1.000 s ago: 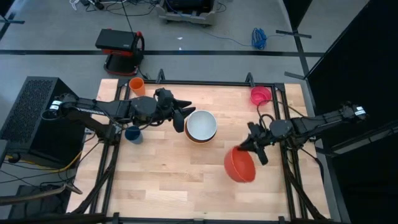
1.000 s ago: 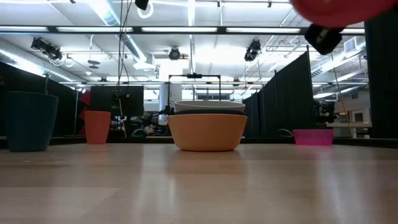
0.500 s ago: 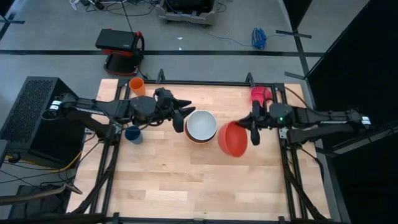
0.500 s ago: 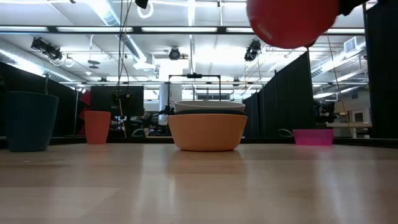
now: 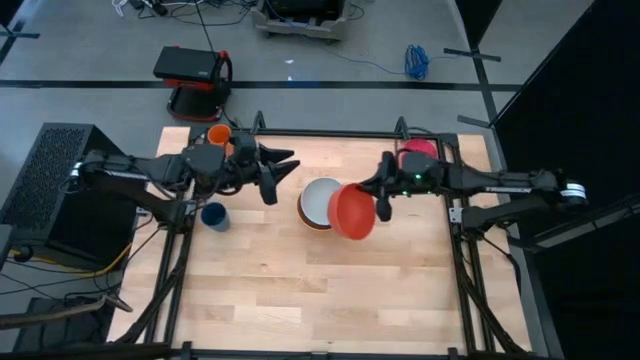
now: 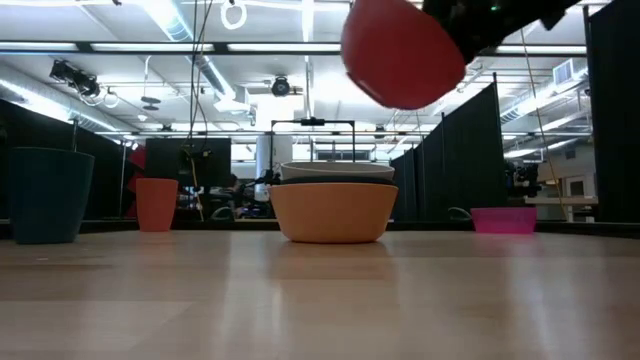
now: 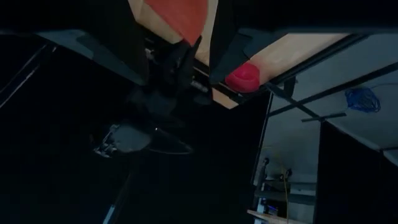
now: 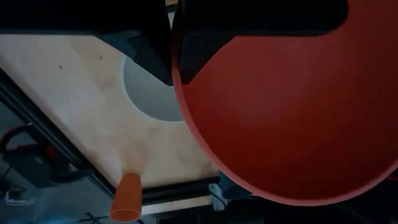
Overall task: Nest bowls inside each other
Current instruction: Stack the orange bowl into the white bowl
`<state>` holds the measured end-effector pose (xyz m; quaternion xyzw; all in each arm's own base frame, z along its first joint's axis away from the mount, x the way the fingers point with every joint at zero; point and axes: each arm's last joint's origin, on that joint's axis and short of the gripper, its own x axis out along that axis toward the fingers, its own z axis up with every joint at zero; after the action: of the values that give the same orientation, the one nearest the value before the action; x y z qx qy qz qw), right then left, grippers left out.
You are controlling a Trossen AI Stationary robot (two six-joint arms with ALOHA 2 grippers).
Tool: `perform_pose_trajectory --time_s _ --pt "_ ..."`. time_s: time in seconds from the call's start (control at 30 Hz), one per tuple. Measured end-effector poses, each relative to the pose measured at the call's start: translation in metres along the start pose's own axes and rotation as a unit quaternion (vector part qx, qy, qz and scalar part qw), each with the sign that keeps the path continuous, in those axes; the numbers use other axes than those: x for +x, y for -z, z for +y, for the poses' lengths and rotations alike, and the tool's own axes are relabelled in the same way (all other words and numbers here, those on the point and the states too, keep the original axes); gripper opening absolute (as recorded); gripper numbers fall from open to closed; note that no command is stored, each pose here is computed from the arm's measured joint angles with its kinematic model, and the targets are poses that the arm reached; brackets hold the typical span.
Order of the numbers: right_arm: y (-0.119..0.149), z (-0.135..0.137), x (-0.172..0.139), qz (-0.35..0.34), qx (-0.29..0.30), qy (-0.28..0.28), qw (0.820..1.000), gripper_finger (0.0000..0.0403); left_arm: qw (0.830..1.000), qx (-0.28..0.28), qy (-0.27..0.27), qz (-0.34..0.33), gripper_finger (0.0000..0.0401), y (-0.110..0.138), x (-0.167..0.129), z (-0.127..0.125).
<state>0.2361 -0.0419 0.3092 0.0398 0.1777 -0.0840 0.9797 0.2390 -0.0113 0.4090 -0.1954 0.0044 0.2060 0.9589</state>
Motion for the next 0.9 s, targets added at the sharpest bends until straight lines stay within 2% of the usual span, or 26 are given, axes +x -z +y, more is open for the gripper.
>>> perform_pose_trajectory --time_s 0.37,0.53,0.9 --pt "-0.017 -0.027 0.044 0.048 -0.03 0.013 0.998 0.0 1.0 0.006 -0.001 -0.001 0.0158 -0.007 -0.014 0.005" --pt "-0.015 -0.041 0.055 0.097 -0.025 0.029 0.995 0.0 1.0 0.008 -0.002 0.002 0.0158 -0.008 -0.017 0.007" --pt "-0.001 -0.051 0.082 0.132 -0.01 0.017 0.991 0.0 1.0 0.015 -0.008 0.014 0.0158 -0.007 -0.019 0.009"
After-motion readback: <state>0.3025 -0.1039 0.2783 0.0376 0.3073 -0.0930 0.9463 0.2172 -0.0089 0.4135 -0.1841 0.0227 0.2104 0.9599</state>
